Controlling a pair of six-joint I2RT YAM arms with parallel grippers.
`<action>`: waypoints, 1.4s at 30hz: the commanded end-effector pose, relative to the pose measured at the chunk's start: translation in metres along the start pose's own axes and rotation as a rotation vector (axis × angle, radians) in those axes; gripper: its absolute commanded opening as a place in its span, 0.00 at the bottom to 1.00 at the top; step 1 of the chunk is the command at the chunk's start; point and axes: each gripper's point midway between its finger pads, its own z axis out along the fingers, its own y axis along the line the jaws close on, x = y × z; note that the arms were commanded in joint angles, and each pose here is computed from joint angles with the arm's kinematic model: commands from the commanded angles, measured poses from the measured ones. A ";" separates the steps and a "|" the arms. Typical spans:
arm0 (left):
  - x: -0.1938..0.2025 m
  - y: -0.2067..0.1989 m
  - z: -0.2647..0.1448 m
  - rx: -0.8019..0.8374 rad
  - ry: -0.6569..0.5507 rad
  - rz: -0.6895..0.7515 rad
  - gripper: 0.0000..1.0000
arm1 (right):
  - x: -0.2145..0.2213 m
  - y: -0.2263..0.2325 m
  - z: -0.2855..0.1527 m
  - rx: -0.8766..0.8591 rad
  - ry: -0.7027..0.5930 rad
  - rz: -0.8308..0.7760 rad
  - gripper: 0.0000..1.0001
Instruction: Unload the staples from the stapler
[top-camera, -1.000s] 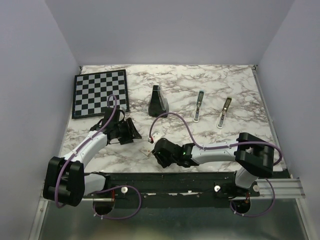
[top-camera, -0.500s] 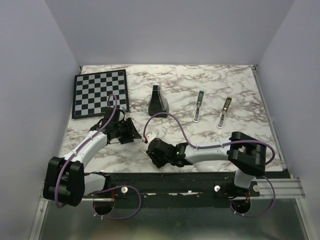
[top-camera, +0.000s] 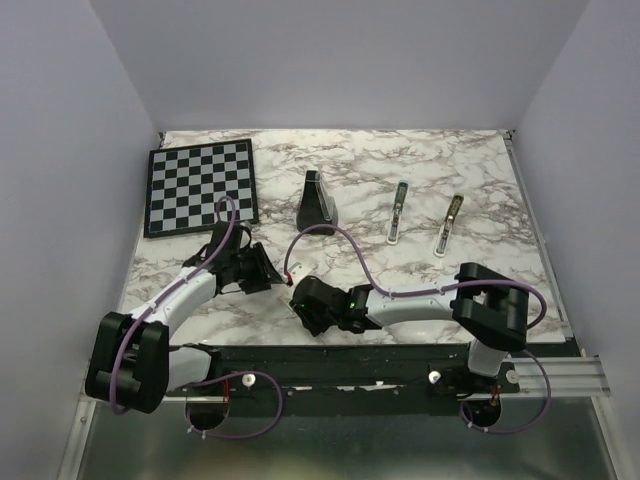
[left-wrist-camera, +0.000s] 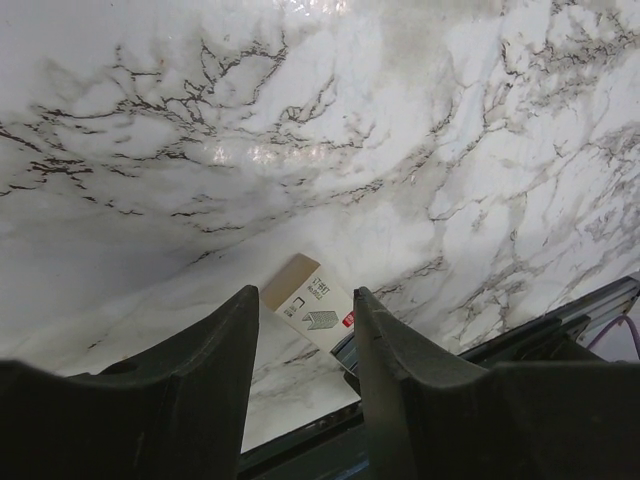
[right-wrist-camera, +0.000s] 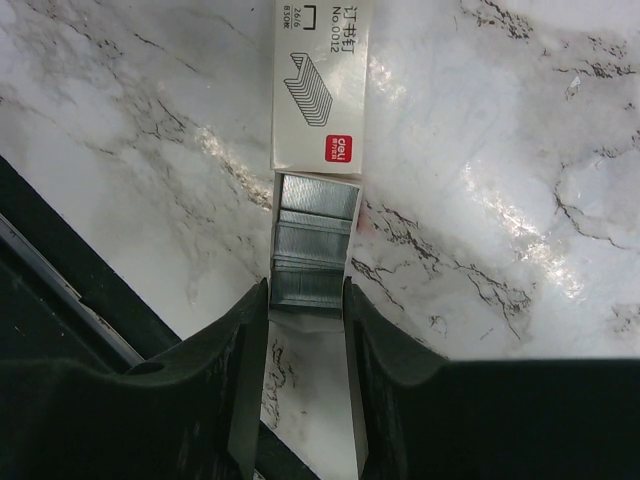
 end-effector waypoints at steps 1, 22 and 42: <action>0.001 0.003 0.004 -0.002 -0.016 -0.009 0.50 | -0.002 0.004 0.005 0.011 0.013 -0.007 0.41; 0.016 0.012 0.015 -0.021 0.002 -0.031 0.48 | -0.007 0.005 0.006 0.028 0.006 0.036 0.41; 0.029 0.013 0.013 0.007 -0.006 -0.066 0.27 | -0.006 0.004 0.008 0.022 -0.010 0.041 0.41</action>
